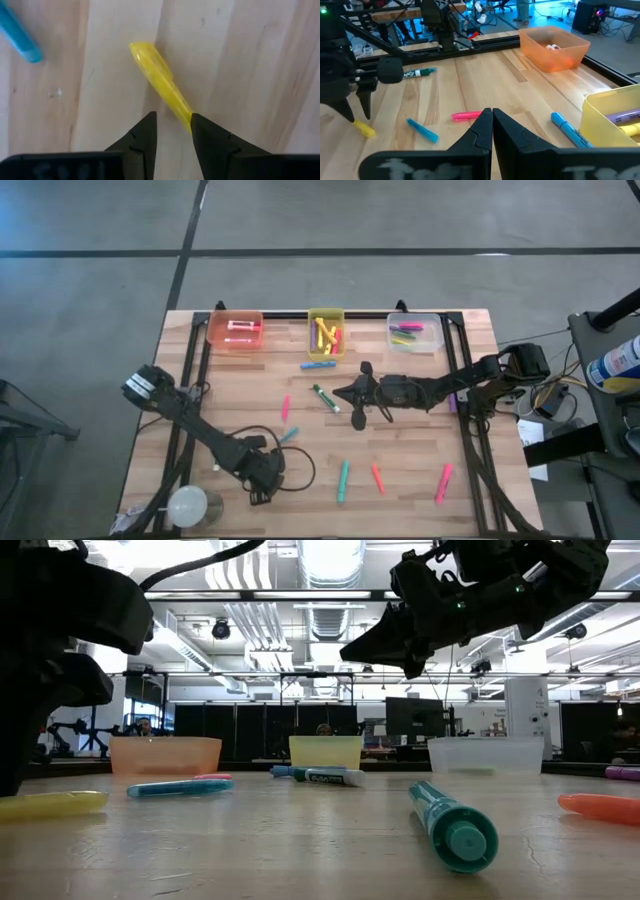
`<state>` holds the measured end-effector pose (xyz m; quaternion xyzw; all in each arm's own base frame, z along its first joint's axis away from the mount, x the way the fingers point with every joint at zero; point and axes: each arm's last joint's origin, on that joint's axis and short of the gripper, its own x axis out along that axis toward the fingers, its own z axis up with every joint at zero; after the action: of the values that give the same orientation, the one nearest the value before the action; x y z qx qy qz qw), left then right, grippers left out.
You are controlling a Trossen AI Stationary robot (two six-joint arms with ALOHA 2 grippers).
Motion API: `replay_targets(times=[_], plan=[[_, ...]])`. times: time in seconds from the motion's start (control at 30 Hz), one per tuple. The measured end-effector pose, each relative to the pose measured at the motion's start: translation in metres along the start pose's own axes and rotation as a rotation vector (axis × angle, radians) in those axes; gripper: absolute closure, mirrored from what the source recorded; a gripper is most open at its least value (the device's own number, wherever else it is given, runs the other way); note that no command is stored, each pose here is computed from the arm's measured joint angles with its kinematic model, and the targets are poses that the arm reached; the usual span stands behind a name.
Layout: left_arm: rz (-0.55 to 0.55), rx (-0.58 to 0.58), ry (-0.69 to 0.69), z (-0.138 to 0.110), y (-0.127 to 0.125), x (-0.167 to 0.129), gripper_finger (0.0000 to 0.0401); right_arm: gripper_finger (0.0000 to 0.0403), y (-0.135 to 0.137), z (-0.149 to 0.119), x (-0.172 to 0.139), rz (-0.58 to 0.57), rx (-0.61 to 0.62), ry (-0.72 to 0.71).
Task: Pick & Place Markers
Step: Put the yellow pen into the transparent bin
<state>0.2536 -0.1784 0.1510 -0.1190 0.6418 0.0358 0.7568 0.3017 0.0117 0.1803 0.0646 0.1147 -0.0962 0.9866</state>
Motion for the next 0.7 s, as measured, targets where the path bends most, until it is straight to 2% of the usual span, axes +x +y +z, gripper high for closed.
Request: replay_targets(times=[0.27, 0.47, 0.7], plan=[[0.122, -0.017, 0.033, -0.008, 0.012, 0.001, 0.0333, 0.0394, 0.000, -0.001, 0.000, -0.001, -0.005, 0.007], [0.134, 0.019, 0.045, -0.010, 0.013, 0.001, 0.0369, 0.0394, 0.000, -0.001, 0.000, -0.001, -0.005, 0.008], [0.169, 0.054, 0.066, -0.012, 0.018, -0.012, 0.0356, 0.0394, 0.000, -0.001, 0.000, -0.001, -0.005, 0.008]])
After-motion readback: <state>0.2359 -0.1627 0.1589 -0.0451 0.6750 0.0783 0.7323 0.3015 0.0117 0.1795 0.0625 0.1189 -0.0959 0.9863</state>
